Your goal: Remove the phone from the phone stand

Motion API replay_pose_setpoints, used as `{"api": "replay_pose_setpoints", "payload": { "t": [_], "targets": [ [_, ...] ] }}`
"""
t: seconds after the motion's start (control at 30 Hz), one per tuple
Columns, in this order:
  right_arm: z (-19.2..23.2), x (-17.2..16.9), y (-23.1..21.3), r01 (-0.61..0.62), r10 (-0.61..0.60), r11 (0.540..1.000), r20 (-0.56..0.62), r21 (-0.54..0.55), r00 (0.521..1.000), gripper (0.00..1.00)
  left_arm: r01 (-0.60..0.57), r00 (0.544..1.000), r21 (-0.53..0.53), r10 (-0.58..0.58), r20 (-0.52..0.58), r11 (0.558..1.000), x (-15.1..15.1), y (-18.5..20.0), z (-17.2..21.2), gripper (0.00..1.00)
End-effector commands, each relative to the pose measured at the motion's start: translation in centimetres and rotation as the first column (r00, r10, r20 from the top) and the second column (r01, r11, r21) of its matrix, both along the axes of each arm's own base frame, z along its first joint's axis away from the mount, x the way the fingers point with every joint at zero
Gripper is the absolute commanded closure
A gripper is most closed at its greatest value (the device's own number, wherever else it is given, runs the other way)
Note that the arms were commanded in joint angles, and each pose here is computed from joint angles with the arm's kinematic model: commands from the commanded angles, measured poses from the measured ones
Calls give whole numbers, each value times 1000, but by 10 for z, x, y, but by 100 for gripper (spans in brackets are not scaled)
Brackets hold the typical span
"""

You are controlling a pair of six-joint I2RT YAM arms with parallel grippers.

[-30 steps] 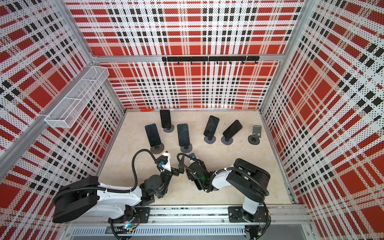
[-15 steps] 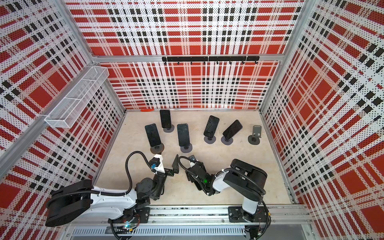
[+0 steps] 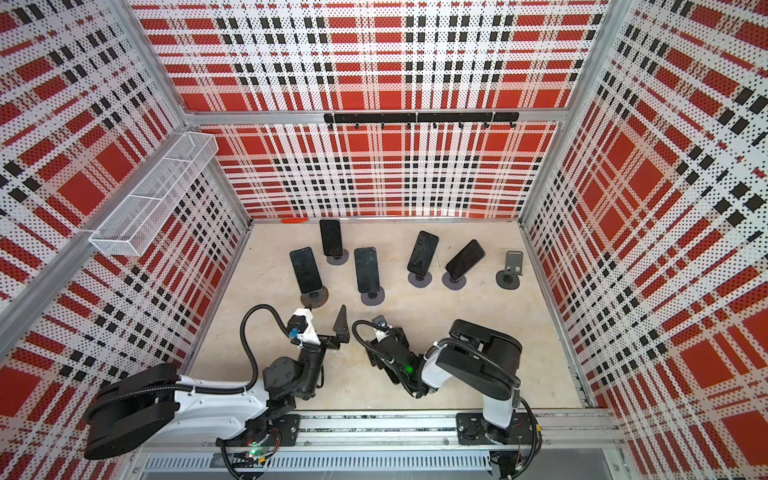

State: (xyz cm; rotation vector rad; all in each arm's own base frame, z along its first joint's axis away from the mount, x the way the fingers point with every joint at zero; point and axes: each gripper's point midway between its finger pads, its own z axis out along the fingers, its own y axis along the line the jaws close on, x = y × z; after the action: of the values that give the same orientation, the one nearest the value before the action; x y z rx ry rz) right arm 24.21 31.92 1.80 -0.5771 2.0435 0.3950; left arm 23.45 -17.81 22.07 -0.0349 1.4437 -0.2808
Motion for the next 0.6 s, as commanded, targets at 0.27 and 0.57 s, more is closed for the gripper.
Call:
{"api": "replay_pose_setpoints", "payload": {
  "t": [0.27, 0.57],
  "targets": [
    [-32, -21, -12, -46, 38, 996, -107, -72, 993, 19, -28, 1000, -44, 28, 8, 999, 2, 11, 3, 2],
    [37, -4, 3, -18, 17, 999, 17, 44, 1000, 16, -86, 996, -57, 85, -8, 995, 10, 23, -2, 2]
  ]
}}
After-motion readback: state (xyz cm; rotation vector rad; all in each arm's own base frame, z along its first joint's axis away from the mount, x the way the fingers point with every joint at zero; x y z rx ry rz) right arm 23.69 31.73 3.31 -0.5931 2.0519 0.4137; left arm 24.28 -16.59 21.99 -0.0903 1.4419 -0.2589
